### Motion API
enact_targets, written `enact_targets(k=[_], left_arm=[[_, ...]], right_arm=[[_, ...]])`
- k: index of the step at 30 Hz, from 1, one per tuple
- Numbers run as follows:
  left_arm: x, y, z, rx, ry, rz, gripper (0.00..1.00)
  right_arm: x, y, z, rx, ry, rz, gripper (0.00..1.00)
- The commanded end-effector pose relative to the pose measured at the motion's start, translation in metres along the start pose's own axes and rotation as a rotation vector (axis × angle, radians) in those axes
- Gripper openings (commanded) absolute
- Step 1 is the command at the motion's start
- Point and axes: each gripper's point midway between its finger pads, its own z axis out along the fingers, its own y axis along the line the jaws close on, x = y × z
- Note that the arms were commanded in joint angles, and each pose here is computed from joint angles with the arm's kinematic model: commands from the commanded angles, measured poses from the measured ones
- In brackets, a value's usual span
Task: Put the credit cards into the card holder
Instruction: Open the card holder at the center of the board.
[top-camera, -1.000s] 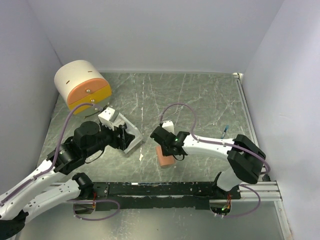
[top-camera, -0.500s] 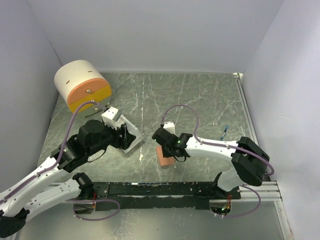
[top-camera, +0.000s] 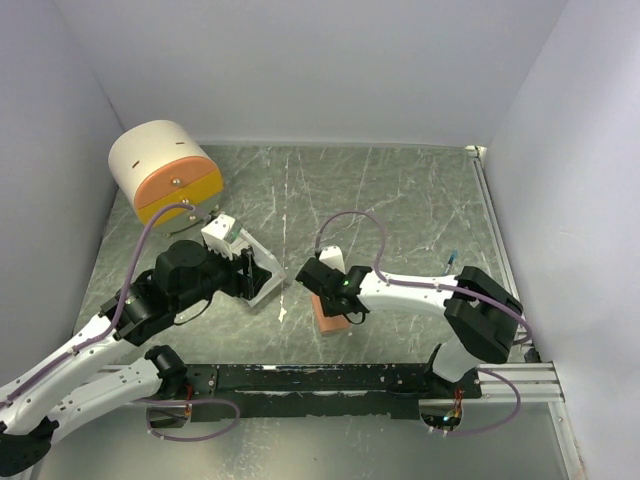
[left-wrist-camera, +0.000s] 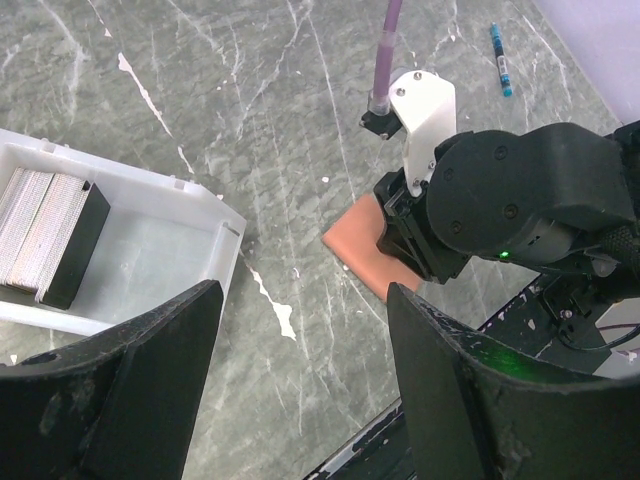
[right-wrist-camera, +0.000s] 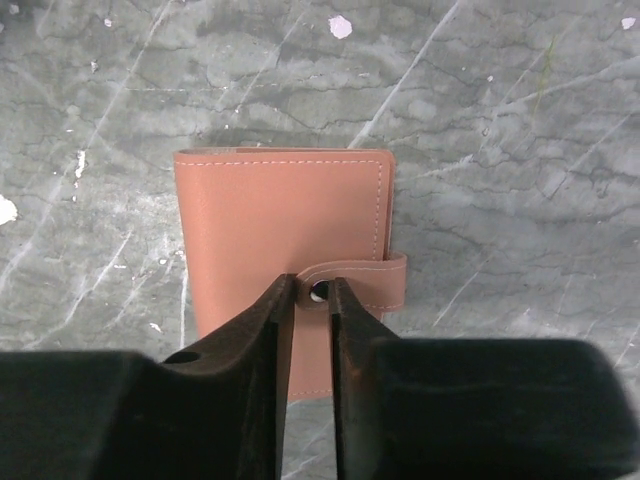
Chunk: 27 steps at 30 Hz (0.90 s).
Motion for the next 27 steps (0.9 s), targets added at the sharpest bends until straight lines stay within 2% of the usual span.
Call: enact_targets(k=[1, 4, 11, 21, 27], left_arm=[[-0.006, 0.000, -0.003, 0.005, -0.022, 0.009, 0.79], [-0.006, 0.000, -0.004, 0.004, -0.025, 0.006, 0.79], [-0.003, 0.001, 0.000, -0.003, -0.008, 0.002, 0.78], [0.008, 0.001, 0.010, -0.022, 0.048, -0.057, 0.71], [0.023, -0.019, 0.024, 0.078, 0.104, -0.130, 0.64]], right_arm=[[0.014, -0.012, 0.013, 0.082, 0.037, -0.032, 0.14], [0.012, -0.013, 0.011, 0.088, 0.020, -0.030, 0.00], [-0.005, -0.004, -0.003, 0.004, -0.070, 0.021, 0.00], [-0.042, 0.024, -0.055, -0.275, -0.256, 0.152, 0.00], [-0.050, 0.032, -0.079, -0.392, -0.304, 0.213, 0.00]])
